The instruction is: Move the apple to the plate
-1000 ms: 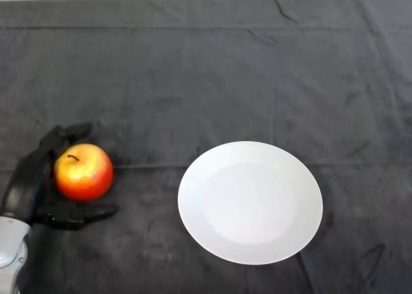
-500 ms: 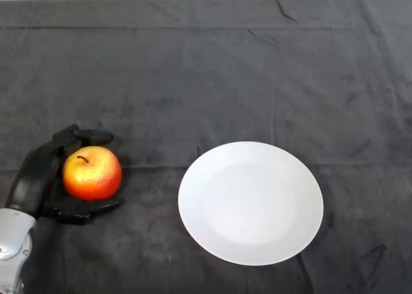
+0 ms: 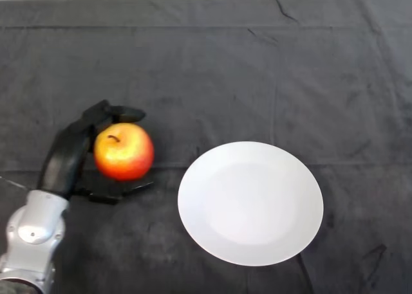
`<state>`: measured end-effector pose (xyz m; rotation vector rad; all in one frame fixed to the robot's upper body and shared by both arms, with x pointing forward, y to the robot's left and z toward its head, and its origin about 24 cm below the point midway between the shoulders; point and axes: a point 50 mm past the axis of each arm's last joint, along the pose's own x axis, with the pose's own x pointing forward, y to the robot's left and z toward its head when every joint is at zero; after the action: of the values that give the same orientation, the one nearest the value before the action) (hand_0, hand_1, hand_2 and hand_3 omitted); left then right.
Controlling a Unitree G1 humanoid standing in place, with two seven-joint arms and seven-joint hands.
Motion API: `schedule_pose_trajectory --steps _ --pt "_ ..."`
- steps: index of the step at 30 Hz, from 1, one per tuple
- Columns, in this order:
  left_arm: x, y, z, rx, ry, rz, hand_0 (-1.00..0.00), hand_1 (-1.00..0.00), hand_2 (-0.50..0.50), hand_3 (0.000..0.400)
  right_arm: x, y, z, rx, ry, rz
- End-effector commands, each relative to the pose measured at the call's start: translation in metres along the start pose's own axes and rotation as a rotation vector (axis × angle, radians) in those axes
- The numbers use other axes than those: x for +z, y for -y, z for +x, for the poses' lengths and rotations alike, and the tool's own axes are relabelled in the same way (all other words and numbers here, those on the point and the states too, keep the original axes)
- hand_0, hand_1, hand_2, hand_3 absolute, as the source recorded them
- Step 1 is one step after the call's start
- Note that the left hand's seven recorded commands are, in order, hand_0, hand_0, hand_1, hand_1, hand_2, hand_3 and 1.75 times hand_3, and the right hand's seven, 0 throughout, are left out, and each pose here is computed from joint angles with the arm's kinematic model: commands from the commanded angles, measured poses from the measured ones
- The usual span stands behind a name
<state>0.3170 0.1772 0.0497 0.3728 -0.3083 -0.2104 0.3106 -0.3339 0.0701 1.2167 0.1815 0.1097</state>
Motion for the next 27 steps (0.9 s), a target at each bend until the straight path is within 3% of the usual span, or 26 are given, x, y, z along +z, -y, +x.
schedule_pose_trajectory --steps 1,27 --pt "0.003 0.007 -0.007 -0.018 0.031 0.011 -1.0 -1.0 0.0 0.4 0.0094 -0.0066 -0.0012 0.027 0.038 -0.008" --pt "0.02 0.058 -0.003 -0.173 0.1 -0.005 -1.0 -1.0 0.0 0.4 0.0093 -0.0066 -0.0012 0.027 0.039 -0.009"
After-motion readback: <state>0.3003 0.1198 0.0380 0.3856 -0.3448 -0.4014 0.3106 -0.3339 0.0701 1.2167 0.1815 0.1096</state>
